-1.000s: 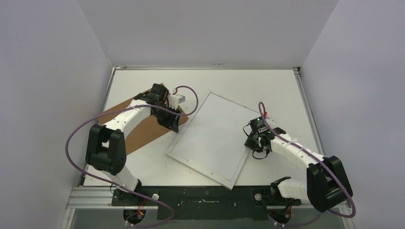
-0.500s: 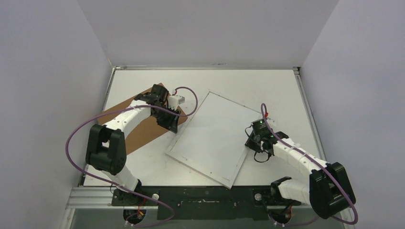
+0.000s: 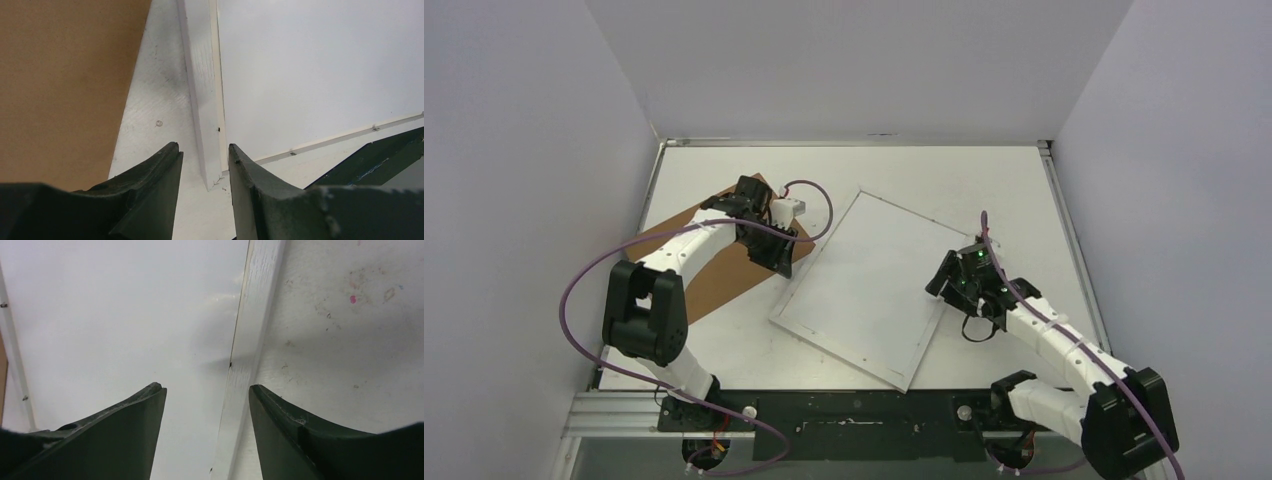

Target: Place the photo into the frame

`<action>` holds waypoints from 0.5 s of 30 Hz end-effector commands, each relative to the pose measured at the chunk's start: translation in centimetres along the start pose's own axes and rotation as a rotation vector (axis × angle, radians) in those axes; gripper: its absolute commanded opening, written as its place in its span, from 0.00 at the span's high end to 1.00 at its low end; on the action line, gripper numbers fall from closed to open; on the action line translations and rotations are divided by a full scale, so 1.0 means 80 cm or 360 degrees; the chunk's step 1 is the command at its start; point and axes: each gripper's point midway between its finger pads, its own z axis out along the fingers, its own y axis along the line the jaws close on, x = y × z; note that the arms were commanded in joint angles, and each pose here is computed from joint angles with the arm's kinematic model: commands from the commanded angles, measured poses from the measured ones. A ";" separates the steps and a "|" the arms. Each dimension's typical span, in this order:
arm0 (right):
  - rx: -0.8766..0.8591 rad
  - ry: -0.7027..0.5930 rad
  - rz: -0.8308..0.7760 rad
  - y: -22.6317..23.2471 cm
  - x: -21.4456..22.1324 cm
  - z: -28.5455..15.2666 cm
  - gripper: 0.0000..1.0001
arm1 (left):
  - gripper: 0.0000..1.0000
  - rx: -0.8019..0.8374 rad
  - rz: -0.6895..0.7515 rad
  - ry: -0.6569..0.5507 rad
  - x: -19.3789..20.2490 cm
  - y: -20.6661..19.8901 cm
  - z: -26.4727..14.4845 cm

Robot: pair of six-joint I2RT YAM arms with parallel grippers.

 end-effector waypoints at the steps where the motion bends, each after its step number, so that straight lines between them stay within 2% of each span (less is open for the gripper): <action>1: -0.0115 0.0101 0.0033 0.012 0.028 -0.023 0.41 | 0.62 0.0006 0.0025 -0.0058 -0.012 -0.001 -0.014; 6: -0.0165 0.0212 -0.0041 0.020 0.081 -0.039 0.42 | 0.62 -0.0001 0.0019 -0.0054 -0.010 0.002 -0.013; 12: -0.0180 0.0245 -0.0111 0.026 0.098 -0.058 0.41 | 0.60 -0.0012 0.0025 -0.0059 -0.013 0.003 -0.016; 15: -0.0141 0.0289 -0.0089 0.017 0.110 -0.057 0.42 | 0.56 -0.0017 0.0021 -0.0056 -0.013 0.003 -0.018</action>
